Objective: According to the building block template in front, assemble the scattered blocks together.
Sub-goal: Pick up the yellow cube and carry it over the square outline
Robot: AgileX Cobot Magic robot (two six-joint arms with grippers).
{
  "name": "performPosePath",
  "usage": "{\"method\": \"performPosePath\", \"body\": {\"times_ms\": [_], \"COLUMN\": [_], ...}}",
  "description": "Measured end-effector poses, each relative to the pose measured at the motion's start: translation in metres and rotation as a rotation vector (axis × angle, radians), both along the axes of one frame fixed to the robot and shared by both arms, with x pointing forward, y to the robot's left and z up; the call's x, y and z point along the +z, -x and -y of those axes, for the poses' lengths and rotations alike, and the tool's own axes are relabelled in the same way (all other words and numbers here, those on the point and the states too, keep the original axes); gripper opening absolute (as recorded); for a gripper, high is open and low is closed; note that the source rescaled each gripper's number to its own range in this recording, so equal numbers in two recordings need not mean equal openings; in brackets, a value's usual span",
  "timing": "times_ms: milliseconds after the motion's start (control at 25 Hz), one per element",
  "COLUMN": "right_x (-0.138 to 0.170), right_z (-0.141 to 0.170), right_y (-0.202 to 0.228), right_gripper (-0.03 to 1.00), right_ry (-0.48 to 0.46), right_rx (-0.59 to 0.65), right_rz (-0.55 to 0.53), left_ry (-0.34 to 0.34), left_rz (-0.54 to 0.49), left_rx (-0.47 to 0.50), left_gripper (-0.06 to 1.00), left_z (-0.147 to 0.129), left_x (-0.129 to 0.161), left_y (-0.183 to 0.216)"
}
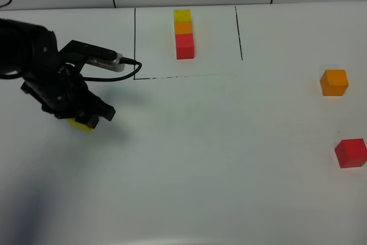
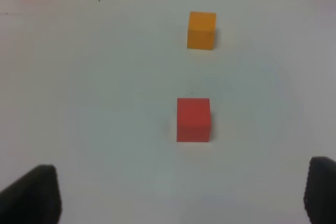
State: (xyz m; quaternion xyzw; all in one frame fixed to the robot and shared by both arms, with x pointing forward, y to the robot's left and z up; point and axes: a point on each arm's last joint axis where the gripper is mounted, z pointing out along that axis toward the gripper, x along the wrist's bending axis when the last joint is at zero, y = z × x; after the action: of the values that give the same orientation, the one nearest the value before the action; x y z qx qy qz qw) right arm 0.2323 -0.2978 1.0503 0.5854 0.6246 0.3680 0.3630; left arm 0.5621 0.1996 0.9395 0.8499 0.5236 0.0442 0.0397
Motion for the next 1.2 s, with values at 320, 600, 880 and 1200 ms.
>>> {"method": "performPosePath", "body": {"times_ms": [320, 600, 880, 1200], "right_x": [0.000, 0.000, 0.000, 0.000], "right_z": [0.000, 0.000, 0.000, 0.000], "right_y": [0.000, 0.000, 0.000, 0.000], "right_gripper": [0.87, 0.87, 0.85, 0.85], "right_ry": [-0.001, 0.000, 0.000, 0.000], "right_rx": [0.000, 0.000, 0.000, 0.000], "right_rz": [0.000, 0.000, 0.000, 0.000], "left_ry": [-0.098, -0.159, -0.166, -0.099], "left_rz": [-0.156, -0.163, -0.116, -0.039], "left_rx": [-0.448, -0.814, -1.028, -1.171], "left_gripper": [0.01, 0.01, 0.01, 0.01], "left_z": [0.050, 0.111, 0.154, 0.176], "left_x": [0.004, -0.004, -0.017, -0.029], "left_y": [-0.038, -0.055, -0.067, -0.070]}}
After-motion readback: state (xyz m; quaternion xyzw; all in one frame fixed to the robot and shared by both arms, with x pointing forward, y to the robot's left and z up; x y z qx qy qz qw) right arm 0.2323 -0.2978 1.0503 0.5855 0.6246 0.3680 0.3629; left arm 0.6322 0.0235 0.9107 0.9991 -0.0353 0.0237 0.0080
